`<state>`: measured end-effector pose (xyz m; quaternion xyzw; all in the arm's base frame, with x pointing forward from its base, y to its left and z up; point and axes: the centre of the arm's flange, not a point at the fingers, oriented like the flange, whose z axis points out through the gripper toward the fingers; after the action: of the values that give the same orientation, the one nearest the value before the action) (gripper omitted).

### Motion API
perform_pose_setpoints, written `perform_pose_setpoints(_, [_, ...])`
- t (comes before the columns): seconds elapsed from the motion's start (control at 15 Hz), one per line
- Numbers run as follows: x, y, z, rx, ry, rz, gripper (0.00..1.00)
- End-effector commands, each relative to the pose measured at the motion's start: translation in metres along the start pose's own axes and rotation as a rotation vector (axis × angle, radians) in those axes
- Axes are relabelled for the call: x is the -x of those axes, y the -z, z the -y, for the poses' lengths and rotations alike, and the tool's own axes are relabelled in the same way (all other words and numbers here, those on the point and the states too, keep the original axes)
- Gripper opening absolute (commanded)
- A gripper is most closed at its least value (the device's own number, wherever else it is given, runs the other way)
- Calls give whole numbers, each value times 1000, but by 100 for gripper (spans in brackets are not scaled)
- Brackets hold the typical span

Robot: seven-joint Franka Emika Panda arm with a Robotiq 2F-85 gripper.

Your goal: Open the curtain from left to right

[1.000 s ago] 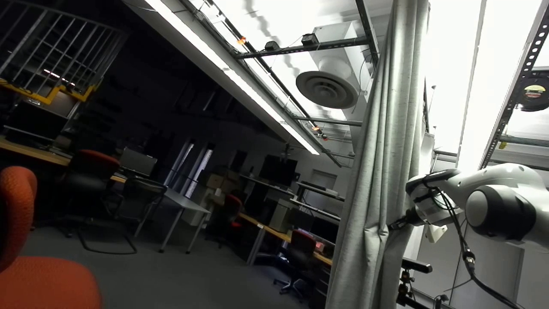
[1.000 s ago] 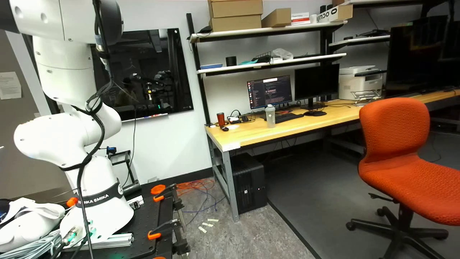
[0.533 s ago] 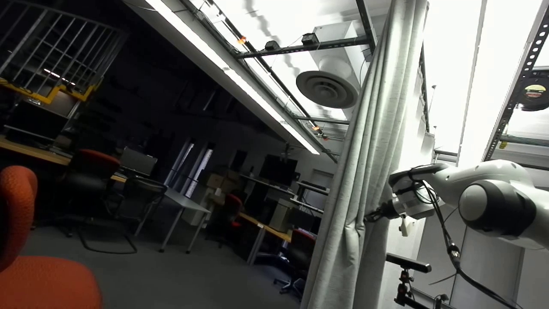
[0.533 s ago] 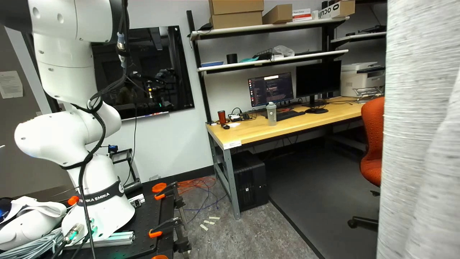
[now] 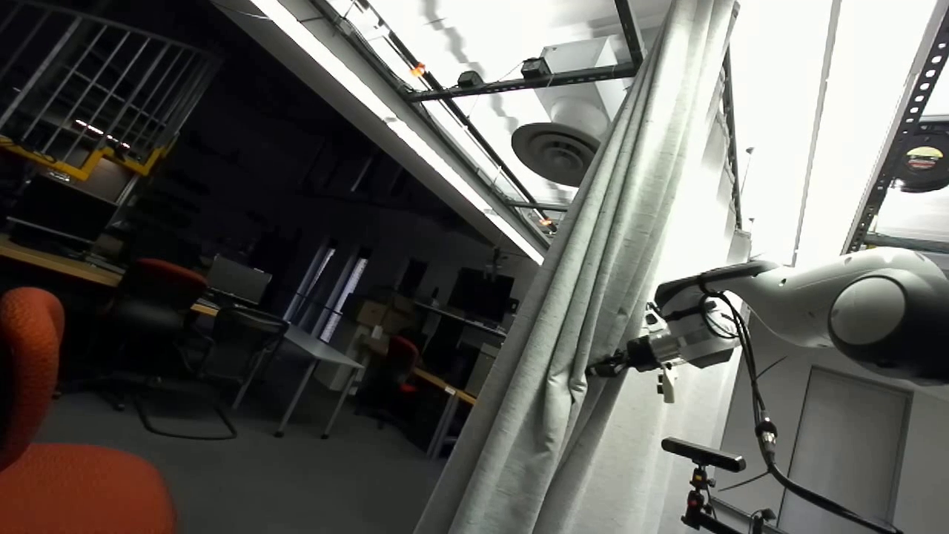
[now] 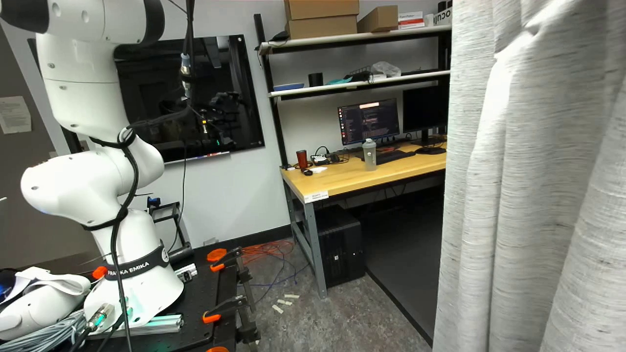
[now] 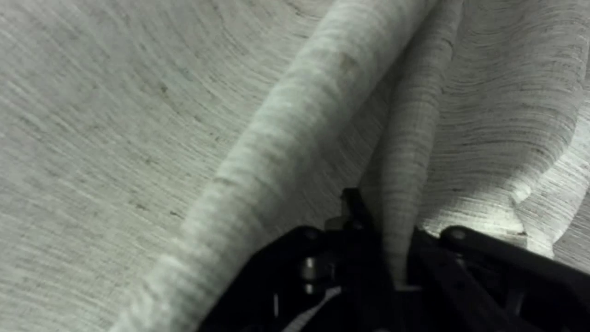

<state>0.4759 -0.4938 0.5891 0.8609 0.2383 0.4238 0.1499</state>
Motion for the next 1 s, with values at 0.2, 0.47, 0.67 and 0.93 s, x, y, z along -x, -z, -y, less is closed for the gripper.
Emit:
perform_pose_setpoints(0.2, [-20, 44, 94, -127, -23, -13, 1])
perform_pose_setpoints(0.47, [-32, 62, 140, -174, -7, 1, 1])
perform_pose_setpoints(0.67, [-43, 72, 167, -209, 8, 9, 1])
perform_pose_setpoints(0.93, [-58, 83, 192, -229, 26, 3, 1])
